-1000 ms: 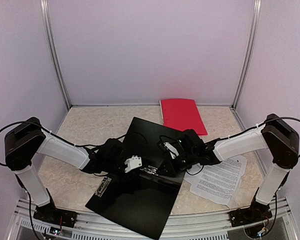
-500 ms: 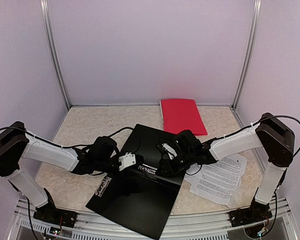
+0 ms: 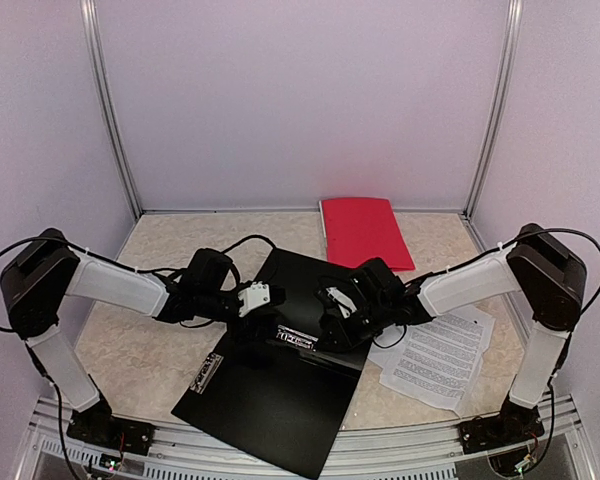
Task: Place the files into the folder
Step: Open the spring clip on the folder at the center of the board.
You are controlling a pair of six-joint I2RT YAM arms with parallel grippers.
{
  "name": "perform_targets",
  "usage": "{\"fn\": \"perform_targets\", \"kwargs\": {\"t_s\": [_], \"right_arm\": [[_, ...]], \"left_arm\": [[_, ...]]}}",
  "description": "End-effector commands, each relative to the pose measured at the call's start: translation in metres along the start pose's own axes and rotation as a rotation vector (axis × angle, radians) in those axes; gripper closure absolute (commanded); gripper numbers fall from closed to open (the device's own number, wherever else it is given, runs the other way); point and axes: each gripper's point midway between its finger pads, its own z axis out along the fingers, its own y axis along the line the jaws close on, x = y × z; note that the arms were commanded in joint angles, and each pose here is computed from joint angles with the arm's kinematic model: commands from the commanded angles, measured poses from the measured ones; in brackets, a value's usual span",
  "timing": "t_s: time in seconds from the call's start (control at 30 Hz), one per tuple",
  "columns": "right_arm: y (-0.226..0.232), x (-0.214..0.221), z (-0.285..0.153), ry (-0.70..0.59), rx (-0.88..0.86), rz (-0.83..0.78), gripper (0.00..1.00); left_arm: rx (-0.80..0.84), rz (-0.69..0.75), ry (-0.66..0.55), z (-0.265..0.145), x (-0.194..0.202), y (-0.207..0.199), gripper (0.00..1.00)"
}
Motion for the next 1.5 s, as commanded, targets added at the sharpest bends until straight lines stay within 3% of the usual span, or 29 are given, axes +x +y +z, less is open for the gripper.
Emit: {"fn": "perform_targets", "kwargs": {"t_s": [0.0, 0.13, 0.67, 1.27, 1.47], "right_arm": [[-0.005, 0.000, 0.000, 0.010, 0.002, -0.002, 0.82], [-0.006, 0.003, 0.003, 0.018, -0.003, 0.002, 0.82], [-0.011, 0.007, 0.003, 0.031, 0.003, 0.011, 0.83], [-0.016, 0.011, 0.010, 0.053, 0.001, 0.018, 0.84], [-0.015, 0.006, 0.009, 0.020, -0.004, 0.048, 0.81]], "left_arm": [[0.103, 0.002, -0.035, 0.005, -0.010, -0.012, 0.25], [0.153, 0.015, -0.019, 0.011, -0.010, -0.018, 0.31], [0.203, 0.121, 0.036, 0.035, 0.015, -0.046, 0.34], [0.183, 0.082, 0.048, 0.037, 0.029, -0.054, 0.79], [0.162, 0.065, 0.052, 0.039, 0.025, -0.056, 0.89]]}}
